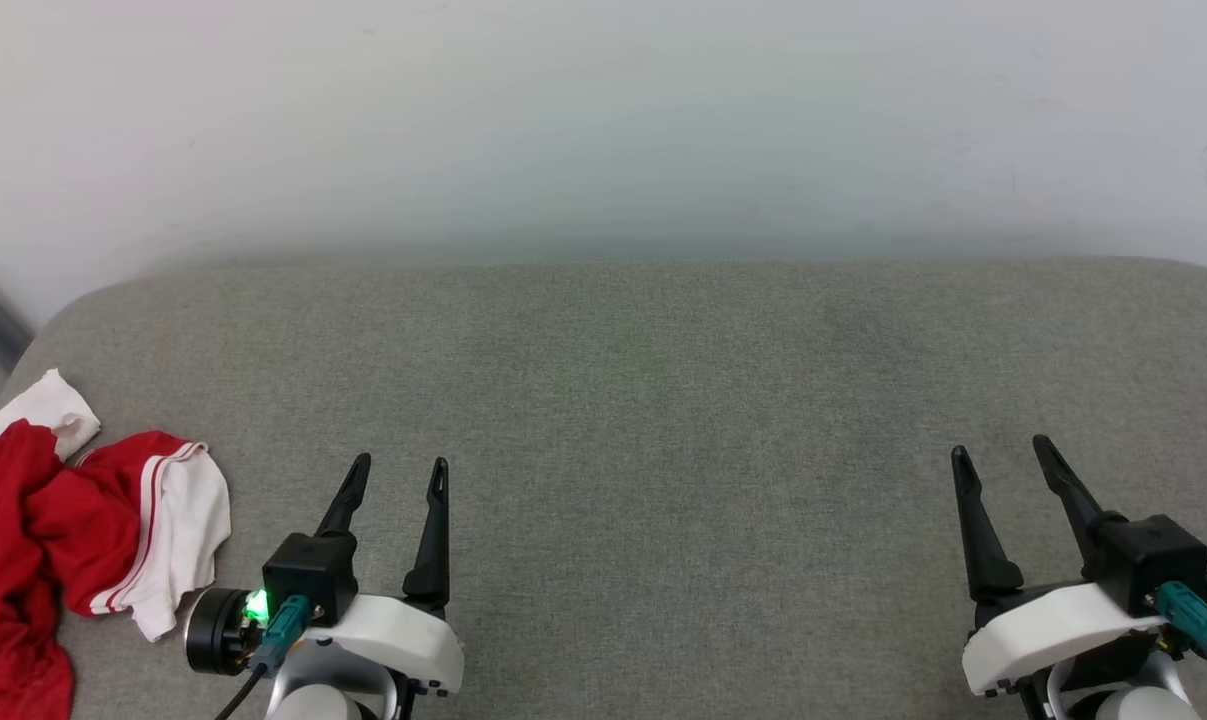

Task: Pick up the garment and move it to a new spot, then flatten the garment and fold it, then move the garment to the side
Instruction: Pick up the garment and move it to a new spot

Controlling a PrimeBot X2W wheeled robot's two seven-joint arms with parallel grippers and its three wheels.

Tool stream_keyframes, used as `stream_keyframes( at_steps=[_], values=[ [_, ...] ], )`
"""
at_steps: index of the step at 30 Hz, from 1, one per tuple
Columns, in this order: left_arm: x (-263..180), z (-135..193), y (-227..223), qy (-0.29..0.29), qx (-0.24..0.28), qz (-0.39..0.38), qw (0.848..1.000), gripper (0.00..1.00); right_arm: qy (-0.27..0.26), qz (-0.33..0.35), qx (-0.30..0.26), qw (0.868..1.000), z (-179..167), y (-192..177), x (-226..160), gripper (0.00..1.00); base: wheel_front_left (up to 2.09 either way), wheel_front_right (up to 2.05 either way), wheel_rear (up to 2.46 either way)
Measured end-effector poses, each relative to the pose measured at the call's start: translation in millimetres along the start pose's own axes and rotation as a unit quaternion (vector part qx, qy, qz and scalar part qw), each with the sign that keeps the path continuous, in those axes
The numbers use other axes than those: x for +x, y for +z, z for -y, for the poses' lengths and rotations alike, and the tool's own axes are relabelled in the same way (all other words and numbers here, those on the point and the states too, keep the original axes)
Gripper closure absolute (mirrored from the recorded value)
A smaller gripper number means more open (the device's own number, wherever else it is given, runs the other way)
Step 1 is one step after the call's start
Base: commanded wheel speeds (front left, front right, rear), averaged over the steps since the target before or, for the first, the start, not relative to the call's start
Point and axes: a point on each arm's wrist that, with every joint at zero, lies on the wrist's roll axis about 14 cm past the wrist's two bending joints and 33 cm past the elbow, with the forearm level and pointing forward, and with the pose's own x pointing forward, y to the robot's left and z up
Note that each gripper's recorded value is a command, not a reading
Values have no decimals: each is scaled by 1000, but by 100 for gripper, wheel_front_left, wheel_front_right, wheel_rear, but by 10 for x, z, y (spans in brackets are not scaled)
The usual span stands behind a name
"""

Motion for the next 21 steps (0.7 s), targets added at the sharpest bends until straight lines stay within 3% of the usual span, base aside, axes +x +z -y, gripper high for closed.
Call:
stream_keyframes(
  at_steps=[11,21],
  values=[
    [-18,-114,-12,22,-13,-1,1000,0,5,1,10,1000,-34,-12,35,0,0,0,0],
    [-244,-720,97,121,-19,14,992,0,68,8,16,998,-464,33,293,0,0,0,0]
  ],
)
